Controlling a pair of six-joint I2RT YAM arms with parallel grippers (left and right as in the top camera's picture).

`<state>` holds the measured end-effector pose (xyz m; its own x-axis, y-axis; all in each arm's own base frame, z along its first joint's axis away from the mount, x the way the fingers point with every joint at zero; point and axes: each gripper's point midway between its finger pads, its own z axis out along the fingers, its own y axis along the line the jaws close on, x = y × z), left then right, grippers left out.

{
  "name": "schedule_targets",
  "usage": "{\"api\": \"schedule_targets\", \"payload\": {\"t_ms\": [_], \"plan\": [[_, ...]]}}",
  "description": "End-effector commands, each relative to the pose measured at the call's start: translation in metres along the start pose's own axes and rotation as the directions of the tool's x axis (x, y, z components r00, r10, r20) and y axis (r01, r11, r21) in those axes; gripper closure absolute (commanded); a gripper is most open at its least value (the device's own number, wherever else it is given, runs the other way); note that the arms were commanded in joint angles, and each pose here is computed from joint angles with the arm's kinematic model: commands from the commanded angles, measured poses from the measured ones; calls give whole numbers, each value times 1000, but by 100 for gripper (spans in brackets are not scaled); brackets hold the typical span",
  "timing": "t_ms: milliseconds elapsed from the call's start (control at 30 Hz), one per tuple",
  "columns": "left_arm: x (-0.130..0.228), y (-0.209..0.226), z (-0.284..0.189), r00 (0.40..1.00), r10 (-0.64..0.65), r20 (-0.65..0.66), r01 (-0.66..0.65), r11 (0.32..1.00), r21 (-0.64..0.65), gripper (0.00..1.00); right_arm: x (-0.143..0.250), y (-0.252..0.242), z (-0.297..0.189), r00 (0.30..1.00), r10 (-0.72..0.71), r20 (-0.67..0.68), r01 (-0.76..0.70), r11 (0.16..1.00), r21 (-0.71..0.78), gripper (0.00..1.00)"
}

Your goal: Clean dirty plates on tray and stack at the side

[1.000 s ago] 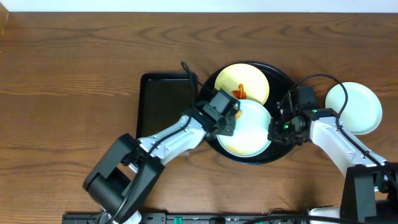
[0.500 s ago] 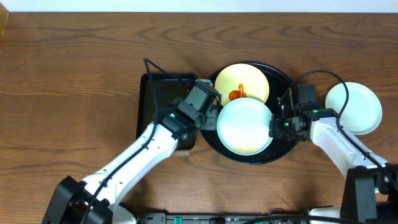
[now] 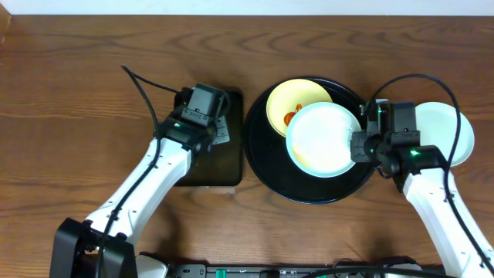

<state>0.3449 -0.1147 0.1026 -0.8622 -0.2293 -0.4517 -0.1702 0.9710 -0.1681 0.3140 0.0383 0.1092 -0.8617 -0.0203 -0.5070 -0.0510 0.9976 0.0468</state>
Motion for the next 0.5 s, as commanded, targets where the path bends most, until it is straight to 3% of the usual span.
{"api": "schedule_targets", "payload": {"t_ms": [0, 233, 467], "plan": [[-3, 5, 0, 1000, 6, 9, -6, 1000, -18, 92, -5, -3, -11, 999, -43, 4, 43, 999, 32, 99], [-3, 5, 0, 1000, 6, 9, -6, 1000, -18, 92, 15, -25, -15, 997, 9, -77, 3, 988, 155, 99], [-3, 5, 0, 1000, 6, 9, -6, 1000, -18, 92, -16, -28, -39, 1000, 7, -20, -3, 983, 184, 99]]}}
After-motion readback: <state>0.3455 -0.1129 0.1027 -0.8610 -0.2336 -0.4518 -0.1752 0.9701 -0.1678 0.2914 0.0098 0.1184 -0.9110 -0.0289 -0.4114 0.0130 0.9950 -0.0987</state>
